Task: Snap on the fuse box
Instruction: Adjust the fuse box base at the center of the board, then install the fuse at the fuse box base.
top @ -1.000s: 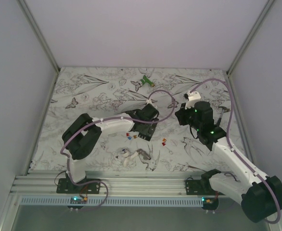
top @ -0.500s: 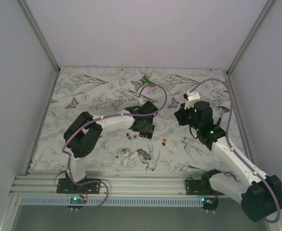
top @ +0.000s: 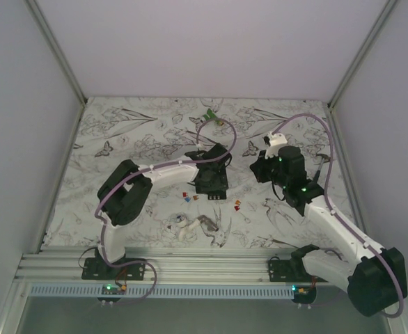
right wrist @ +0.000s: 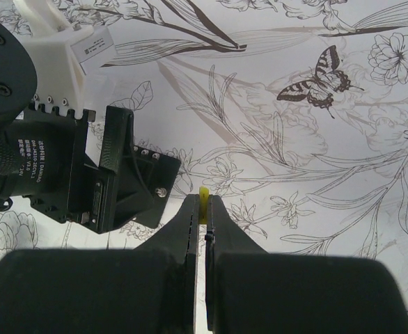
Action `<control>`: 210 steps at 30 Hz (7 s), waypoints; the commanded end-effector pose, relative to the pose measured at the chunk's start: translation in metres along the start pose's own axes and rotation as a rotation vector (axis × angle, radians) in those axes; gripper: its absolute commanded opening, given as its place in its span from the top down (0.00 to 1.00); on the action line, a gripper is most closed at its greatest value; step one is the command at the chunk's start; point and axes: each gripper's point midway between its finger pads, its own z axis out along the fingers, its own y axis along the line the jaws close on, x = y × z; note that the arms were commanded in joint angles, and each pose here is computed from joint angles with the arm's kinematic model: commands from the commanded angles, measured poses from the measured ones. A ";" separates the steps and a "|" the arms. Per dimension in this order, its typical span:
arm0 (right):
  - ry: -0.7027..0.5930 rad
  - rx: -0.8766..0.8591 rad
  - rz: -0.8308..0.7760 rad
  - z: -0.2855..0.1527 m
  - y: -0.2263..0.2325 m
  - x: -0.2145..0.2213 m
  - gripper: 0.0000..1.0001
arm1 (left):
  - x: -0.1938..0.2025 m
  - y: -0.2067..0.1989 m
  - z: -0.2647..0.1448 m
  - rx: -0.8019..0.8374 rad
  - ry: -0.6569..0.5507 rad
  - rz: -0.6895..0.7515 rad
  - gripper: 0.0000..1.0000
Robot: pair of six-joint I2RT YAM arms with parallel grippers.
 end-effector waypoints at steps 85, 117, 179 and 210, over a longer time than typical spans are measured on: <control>0.298 0.134 -0.266 0.113 0.074 0.101 1.00 | -0.023 0.063 -0.034 0.355 0.163 -0.224 0.34; 0.285 0.180 -0.151 0.111 0.071 0.108 1.00 | -0.021 0.060 -0.034 0.372 0.177 -0.241 0.34; 0.554 0.074 -0.263 0.088 0.071 0.122 0.78 | -0.022 0.062 -0.039 0.368 0.152 -0.239 0.33; 0.560 0.081 -0.303 0.083 0.067 0.113 0.99 | -0.021 0.060 -0.039 0.374 0.156 -0.231 0.33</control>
